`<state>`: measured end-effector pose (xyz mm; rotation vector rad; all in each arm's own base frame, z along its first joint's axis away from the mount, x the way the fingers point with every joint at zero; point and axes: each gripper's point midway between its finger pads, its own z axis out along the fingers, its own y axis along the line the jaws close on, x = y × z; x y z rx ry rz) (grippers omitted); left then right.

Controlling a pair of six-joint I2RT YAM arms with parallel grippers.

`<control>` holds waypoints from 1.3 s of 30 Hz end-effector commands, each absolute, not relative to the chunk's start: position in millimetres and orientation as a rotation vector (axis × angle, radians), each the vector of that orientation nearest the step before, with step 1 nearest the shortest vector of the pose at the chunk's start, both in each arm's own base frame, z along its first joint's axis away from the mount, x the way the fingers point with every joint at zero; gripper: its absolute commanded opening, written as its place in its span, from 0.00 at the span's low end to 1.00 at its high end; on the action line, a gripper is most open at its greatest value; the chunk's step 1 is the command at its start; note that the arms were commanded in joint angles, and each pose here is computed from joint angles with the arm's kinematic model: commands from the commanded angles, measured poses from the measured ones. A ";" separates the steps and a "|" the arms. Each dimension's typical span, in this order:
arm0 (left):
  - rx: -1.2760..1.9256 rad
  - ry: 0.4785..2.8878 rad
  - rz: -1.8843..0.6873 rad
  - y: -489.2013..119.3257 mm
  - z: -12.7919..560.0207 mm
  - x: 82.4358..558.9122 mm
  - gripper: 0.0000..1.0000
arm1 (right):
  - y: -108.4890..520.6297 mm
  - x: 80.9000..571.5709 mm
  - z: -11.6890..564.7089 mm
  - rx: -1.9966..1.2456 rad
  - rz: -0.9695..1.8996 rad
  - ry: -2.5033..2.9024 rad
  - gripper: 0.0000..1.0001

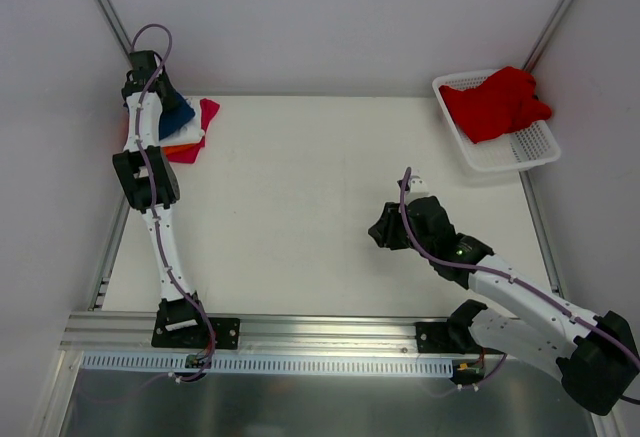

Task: Fold and stack the t-shirts
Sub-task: Put the neatly folded tshirt into the corner of the board with the left arm

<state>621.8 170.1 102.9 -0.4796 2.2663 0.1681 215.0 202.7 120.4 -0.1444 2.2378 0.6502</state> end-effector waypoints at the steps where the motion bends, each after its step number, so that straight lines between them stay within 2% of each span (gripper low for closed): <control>1: -0.469 2.295 0.088 153.3 104.7 616.4 0.42 | 208.0 222.5 144.0 -0.114 0.698 2.169 0.36; 9: -0.438 2.180 0.170 139.8 185.8 607.8 0.44 | 207.7 222.7 137.8 -0.116 0.692 2.173 0.36; 17: -0.439 2.110 0.165 111.4 254.5 566.9 0.43 | 208.3 224.2 140.2 -0.123 0.691 2.164 0.37; 26: -0.413 2.126 0.073 42.2 273.4 514.4 0.46 | 205.8 228.2 153.1 -0.132 0.663 2.149 0.41; 29: -0.410 2.144 0.025 15.0 268.9 493.4 0.50 | 198.8 232.8 154.6 -0.125 0.603 2.157 0.46; 30: -0.387 2.176 0.001 -0.8 255.5 486.5 0.56 | 197.9 234.7 156.8 -0.121 0.593 2.155 0.47; 36: -0.283 2.247 -0.114 -78.4 226.2 444.5 0.77 | 191.4 244.1 154.2 -0.114 0.490 2.200 0.54; 37: -0.261 2.232 -0.146 -89.6 229.1 441.3 0.85 | 190.6 245.5 155.8 -0.107 0.476 2.208 0.56; 39: -0.223 2.270 -0.160 -106.3 212.4 429.0 0.89 | 190.0 249.7 151.2 -0.101 0.442 2.231 0.59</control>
